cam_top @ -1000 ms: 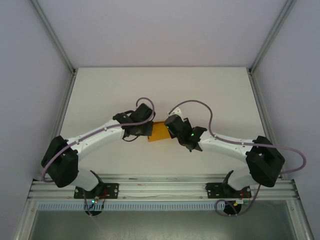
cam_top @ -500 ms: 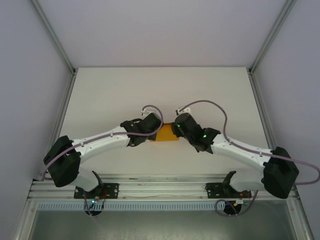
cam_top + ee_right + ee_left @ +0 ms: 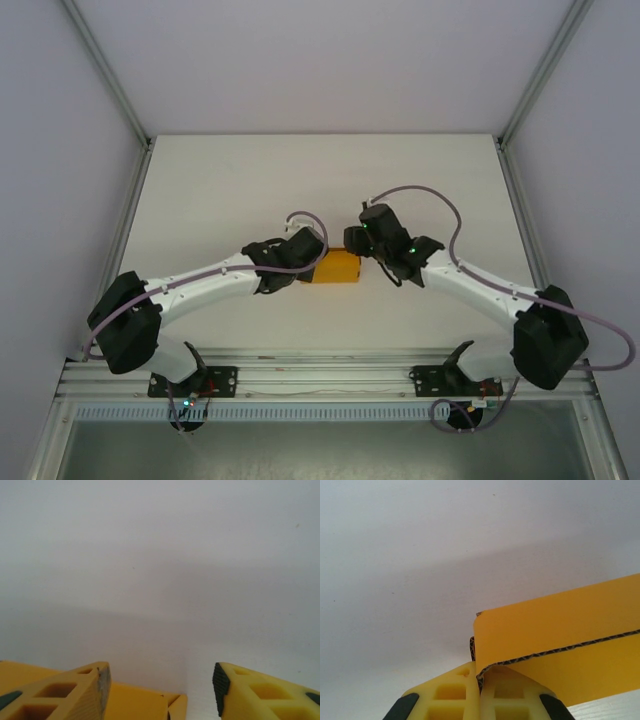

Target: Assemble paper box

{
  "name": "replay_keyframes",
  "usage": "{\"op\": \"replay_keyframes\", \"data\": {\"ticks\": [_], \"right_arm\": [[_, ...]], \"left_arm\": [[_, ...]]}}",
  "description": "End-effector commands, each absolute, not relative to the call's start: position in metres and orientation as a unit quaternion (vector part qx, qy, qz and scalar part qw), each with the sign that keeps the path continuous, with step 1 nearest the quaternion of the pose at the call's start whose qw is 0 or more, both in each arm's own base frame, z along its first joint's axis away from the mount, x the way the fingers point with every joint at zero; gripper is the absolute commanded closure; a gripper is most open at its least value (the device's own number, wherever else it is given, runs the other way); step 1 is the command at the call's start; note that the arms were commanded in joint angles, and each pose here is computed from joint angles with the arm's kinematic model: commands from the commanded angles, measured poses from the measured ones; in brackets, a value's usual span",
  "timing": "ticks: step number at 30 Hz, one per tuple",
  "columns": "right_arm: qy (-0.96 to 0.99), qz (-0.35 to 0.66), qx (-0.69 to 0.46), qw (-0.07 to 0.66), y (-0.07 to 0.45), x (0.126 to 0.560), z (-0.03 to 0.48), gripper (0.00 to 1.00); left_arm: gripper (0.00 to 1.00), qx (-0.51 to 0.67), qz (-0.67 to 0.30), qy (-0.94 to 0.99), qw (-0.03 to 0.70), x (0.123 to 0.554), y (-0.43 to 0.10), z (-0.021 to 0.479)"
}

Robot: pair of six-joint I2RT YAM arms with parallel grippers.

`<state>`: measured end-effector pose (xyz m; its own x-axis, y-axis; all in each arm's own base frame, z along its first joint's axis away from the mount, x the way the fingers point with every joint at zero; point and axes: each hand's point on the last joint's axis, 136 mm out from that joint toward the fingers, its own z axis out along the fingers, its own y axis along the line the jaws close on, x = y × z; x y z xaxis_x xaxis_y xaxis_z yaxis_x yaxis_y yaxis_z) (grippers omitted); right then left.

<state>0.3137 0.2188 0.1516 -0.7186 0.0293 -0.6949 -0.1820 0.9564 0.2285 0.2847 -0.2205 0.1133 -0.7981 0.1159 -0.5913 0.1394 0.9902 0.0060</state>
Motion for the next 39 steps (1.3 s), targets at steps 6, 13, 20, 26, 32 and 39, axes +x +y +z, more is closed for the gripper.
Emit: {"op": "replay_keyframes", "data": {"ticks": [6, 13, 20, 26, 32, 39], "right_arm": [[0.943, 0.142, -0.009, 0.301, 0.214, 0.294, 0.113, 0.52], [0.937, 0.172, 0.005, 0.304, 0.212, 0.283, 0.092, 0.53], [0.934, 0.182, 0.013, 0.307, 0.21, 0.278, 0.087, 0.54], [0.935, 0.178, 0.015, 0.305, 0.21, 0.275, 0.081, 0.55], [0.937, 0.171, 0.008, 0.305, 0.207, 0.275, 0.078, 0.55], [0.937, 0.166, 0.003, 0.307, 0.206, 0.274, 0.075, 0.55]], "left_arm": [[0.97, 0.117, 0.01, 0.964, 0.239, 0.256, -0.212, 0.084], [0.82, 0.126, -0.025, 0.958, 0.256, 0.257, -0.224, 0.107], [0.6, 0.137, -0.07, 0.953, 0.259, 0.253, -0.235, 0.144], [0.45, 0.135, -0.07, 0.953, 0.26, 0.25, -0.232, 0.157], [0.31, 0.058, -0.068, 0.953, 0.291, 0.272, -0.217, 0.165], [0.32, -0.012, -0.117, 0.956, 0.268, 0.291, -0.203, 0.135]]}}
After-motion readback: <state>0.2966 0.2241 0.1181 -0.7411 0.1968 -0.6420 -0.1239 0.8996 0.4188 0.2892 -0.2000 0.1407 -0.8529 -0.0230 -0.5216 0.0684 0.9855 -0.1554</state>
